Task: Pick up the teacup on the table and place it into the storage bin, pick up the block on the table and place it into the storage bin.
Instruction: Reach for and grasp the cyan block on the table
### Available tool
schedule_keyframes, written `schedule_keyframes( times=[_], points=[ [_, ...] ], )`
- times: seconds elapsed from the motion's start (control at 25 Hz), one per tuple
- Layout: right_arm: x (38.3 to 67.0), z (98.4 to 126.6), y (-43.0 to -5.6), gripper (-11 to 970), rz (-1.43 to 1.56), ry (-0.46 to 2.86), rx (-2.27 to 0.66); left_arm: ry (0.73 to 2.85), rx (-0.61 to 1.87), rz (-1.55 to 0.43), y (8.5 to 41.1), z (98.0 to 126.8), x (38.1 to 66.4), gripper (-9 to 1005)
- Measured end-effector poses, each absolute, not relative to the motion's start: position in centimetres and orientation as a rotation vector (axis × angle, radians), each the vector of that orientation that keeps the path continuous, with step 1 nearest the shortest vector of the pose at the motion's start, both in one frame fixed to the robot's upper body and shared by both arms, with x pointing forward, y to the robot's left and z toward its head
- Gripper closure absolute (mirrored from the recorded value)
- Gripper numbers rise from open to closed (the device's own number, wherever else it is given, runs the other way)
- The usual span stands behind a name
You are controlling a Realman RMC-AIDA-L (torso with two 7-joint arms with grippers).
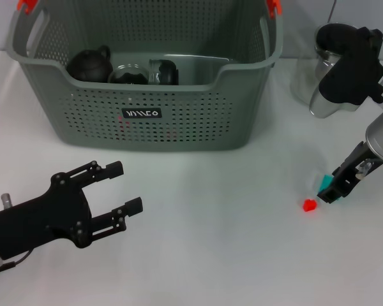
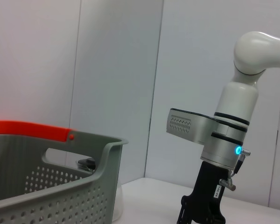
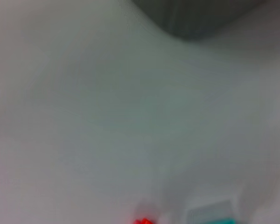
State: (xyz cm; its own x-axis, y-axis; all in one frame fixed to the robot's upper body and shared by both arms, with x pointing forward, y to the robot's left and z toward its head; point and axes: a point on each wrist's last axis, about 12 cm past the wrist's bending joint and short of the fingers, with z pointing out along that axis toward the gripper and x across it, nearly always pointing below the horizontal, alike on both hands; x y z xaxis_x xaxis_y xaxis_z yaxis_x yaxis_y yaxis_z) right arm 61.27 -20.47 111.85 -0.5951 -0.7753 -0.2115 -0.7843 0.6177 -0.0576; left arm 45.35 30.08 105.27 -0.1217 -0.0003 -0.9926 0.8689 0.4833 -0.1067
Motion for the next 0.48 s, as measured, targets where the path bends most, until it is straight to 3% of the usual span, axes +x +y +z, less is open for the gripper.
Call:
schedule_keyframes(
  times=[0.48],
  points=[
    [61.47,111.94,-20.88,365,0.056,2.631,-1.260,1.513,0.790,-0.893,30.08,105.27,45.35,265]
  ],
)
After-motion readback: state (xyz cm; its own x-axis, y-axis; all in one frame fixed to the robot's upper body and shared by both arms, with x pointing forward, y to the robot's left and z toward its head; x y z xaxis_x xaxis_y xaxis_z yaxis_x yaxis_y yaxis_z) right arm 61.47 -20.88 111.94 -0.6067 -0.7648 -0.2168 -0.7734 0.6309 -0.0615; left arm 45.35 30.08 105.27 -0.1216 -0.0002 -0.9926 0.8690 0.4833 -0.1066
